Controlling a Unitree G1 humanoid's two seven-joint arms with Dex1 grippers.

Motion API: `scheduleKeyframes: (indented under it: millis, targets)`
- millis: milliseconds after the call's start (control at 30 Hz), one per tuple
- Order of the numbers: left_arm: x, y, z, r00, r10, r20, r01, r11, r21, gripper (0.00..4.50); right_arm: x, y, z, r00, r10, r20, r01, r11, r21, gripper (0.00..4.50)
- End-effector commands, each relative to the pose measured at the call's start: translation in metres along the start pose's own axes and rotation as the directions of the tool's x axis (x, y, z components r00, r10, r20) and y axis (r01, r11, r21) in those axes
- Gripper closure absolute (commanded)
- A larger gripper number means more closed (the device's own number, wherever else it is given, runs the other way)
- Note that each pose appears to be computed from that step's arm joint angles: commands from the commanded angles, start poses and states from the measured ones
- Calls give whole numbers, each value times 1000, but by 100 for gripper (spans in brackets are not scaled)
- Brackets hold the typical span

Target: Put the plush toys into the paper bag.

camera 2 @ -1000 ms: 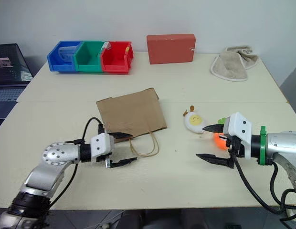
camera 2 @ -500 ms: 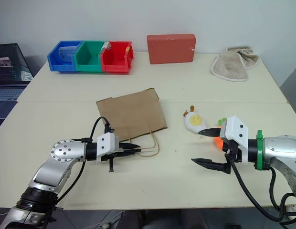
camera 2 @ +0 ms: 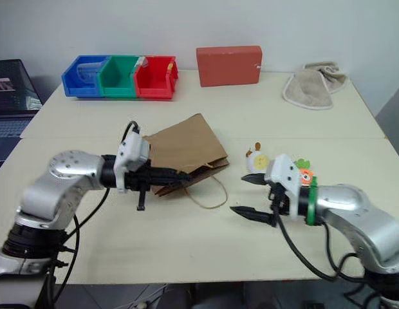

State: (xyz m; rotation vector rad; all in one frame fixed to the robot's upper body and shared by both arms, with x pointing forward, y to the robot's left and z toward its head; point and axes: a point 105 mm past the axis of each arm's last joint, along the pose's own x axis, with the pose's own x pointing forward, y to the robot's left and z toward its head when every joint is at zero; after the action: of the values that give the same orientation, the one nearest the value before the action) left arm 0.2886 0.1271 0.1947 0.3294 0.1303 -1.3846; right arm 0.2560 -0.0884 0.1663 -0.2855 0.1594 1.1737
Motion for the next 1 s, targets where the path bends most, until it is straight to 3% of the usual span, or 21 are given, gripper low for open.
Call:
scheduleKeyframes:
  millis: [33, 267, 767, 1000]
  targets:
    - [-4, 3, 16, 998, -3, 62, 5, 1000, -26, 450, 16, -3, 5, 1000, -11, 26, 12, 1000, -26, 195]
    - [2, 1, 32, 993, -23, 118, 28, 999, -39, 450, 83, -19, 8, 989, -92, 115, 88, 995, 42, 446]
    - [-10, 17, 58, 970, 89, 228, -61, 990, -124, 450, 140, -55, -20, 926, -360, 116, 351, 932, 89, 449]
    - [-24, 26, 81, 956, 140, 257, -123, 989, -83, 450, 154, -53, -38, 920, -387, 54, 376, 914, 153, 449]
